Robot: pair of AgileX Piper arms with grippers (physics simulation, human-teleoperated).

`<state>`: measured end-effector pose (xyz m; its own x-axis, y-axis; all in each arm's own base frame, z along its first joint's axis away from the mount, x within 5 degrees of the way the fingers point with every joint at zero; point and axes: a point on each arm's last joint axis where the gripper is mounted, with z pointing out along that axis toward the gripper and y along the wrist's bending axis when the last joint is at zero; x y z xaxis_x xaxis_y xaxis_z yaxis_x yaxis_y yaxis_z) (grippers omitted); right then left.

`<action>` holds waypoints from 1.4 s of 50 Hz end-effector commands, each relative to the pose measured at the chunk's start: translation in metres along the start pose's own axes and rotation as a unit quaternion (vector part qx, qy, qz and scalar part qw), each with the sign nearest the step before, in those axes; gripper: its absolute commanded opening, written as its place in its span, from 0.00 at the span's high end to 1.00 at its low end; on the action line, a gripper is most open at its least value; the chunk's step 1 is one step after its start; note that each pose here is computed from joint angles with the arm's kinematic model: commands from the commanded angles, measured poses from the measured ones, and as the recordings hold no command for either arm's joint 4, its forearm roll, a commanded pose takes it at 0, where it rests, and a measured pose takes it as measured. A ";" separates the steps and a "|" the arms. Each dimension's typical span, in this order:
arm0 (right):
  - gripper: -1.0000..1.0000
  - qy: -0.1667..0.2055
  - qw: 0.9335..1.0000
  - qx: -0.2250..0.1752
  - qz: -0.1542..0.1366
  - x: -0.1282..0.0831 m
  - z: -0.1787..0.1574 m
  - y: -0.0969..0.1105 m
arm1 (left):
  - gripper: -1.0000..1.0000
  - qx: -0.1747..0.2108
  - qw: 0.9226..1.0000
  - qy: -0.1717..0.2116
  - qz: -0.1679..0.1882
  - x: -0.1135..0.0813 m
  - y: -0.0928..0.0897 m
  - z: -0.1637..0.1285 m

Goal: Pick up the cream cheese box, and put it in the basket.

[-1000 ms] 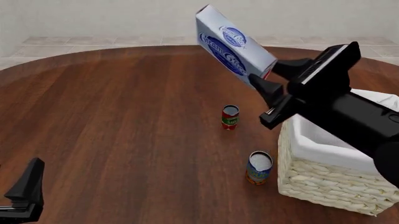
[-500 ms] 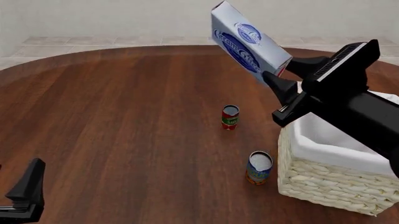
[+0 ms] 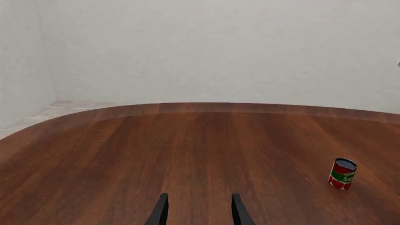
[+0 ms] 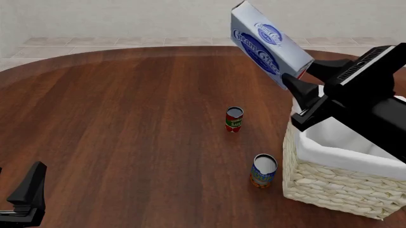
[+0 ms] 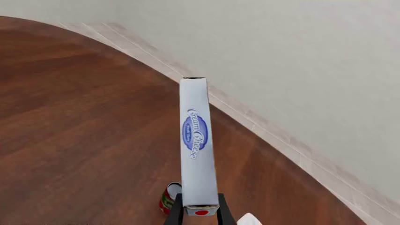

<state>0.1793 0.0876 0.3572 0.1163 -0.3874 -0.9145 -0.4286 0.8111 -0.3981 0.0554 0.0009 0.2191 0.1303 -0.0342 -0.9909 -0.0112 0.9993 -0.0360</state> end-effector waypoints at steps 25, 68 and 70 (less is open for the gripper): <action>1.00 0.014 0.999 0.037 0.011 0.005 -0.021 -0.013 | 0.00 0.001 1.000 0.002 0.001 0.000 0.000 0.000; 1.00 0.042 0.997 0.069 0.002 0.017 -0.042 -0.021 | 0.00 0.002 1.000 0.003 0.003 0.001 0.000 0.000; 1.00 0.044 0.997 0.070 0.002 0.018 -0.043 -0.021 | 0.00 0.002 1.000 0.003 0.004 0.001 0.000 0.000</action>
<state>0.1562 0.0498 0.3509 0.0401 -0.4318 -0.9011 -0.3163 0.8500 -0.4213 0.0555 0.0006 0.2182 0.1245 -0.0288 -0.9918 -0.0078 0.9995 -0.0301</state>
